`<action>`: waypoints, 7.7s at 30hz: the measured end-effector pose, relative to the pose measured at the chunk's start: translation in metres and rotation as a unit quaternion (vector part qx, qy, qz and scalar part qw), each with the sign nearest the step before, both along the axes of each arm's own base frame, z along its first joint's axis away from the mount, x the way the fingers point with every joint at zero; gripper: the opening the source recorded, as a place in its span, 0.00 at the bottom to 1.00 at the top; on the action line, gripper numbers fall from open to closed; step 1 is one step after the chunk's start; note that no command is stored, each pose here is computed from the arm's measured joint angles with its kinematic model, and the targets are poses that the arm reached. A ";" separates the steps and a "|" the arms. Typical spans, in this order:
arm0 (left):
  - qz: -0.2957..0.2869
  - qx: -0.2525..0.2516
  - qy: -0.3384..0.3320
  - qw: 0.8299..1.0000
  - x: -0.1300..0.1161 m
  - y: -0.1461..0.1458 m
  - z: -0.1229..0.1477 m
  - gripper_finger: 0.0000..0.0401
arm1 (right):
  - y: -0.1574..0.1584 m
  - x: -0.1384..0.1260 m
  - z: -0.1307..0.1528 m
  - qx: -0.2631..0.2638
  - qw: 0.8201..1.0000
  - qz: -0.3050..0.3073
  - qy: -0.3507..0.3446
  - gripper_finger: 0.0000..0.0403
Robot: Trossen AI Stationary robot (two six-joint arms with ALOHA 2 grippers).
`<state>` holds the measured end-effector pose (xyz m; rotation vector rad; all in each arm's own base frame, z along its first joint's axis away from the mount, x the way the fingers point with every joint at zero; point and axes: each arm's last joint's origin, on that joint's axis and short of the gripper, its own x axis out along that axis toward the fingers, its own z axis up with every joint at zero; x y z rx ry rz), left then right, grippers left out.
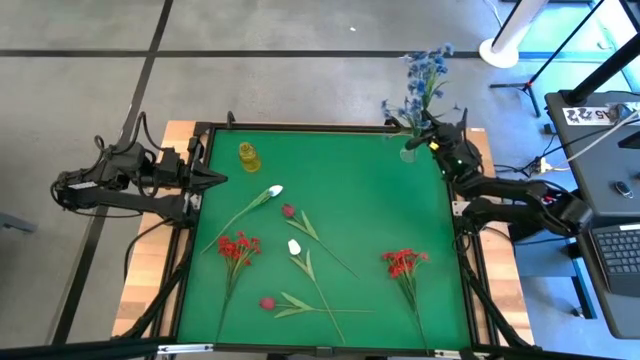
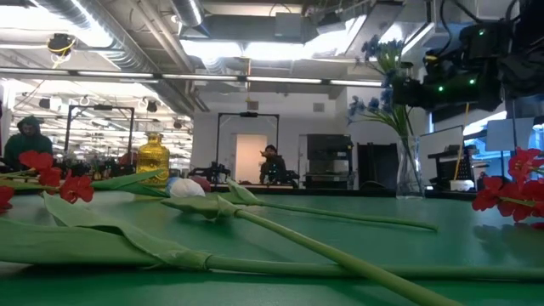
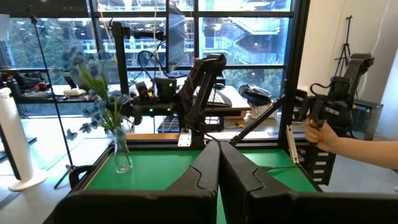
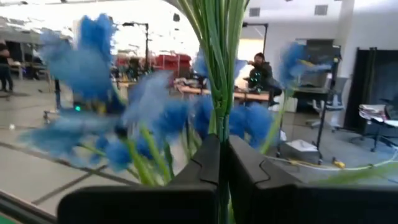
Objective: Sort flowers into vase by color
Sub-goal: Put the light blue flowers into the transparent vase
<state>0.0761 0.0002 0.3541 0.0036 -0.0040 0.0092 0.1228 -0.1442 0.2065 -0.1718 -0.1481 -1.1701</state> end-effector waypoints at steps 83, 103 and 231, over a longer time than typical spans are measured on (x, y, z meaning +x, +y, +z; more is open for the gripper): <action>0.000 0.000 0.000 1.000 0.000 0.000 0.000 0.00 | 0.025 -0.019 -0.026 0.239 0.957 0.149 0.068 0.29; 0.000 0.000 0.000 1.000 0.000 0.000 0.000 0.00 | 0.022 -0.019 -0.013 0.239 0.958 0.127 0.098 0.68; 0.032 -0.081 0.070 0.994 0.372 0.122 -0.095 0.00 | 0.026 -0.021 0.027 0.371 0.917 0.107 0.102 0.68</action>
